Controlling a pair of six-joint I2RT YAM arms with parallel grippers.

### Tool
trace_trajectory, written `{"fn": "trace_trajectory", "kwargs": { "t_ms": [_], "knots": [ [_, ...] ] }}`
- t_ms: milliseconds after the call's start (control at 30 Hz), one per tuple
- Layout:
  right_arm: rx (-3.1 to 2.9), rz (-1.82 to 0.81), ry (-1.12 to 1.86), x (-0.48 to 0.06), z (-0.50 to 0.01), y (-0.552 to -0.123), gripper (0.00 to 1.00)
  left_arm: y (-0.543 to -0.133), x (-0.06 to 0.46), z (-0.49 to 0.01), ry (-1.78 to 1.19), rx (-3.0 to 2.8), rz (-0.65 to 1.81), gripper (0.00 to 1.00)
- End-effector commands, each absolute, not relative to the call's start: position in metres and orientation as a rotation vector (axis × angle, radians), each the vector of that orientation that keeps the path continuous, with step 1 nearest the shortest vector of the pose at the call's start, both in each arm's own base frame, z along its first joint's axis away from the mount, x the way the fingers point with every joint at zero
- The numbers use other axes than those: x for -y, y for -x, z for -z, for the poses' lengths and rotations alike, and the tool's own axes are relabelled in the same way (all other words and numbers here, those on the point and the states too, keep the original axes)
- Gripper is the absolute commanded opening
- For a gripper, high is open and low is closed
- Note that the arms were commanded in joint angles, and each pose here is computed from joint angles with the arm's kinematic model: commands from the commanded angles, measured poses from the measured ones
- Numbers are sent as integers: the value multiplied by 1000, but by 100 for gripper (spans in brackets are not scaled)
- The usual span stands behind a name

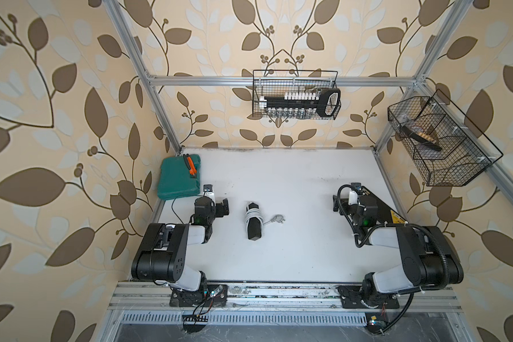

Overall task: Unwrap the cord wrapped around the power strip
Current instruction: Pick up the power strip from the center of the board.

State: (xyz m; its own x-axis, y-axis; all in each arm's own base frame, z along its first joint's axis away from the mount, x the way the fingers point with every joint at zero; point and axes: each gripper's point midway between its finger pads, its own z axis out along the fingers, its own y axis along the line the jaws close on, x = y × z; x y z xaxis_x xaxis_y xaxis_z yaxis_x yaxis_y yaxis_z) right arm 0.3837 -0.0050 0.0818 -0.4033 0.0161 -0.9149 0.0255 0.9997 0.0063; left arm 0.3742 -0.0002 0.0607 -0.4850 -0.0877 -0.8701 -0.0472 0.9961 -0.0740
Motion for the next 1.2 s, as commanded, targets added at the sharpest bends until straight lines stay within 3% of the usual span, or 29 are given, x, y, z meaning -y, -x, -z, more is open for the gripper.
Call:
{"fn": "trace_trajectory", "kwargs": {
  "t_ms": [0,267,567,667,800,1033,1167],
  "knots": [
    [-1962,9,-13,2,-89,-392,99,-384,-6,-76,122,-2027,34,99],
    [-1923,16,-19,3,-101,-392,99,-383,-3,-80,102,-2014,45,99],
    [-1846,-154,-208,-3,-224,-369,99,-369,-4,-166,279,-1967,67,99],
    [-1879,-242,-412,4,-216,-354,99,-360,-15,-183,453,-1968,81,99],
    [-1986,-446,-409,-23,-198,-338,99,-343,-31,-185,710,-2027,60,99],
    [-2138,-693,-348,-72,-184,-303,99,-323,36,-195,585,-2160,496,99],
    [-2199,-730,-288,-93,-177,-282,100,-285,64,-181,529,-2310,544,99]
  ]
}}
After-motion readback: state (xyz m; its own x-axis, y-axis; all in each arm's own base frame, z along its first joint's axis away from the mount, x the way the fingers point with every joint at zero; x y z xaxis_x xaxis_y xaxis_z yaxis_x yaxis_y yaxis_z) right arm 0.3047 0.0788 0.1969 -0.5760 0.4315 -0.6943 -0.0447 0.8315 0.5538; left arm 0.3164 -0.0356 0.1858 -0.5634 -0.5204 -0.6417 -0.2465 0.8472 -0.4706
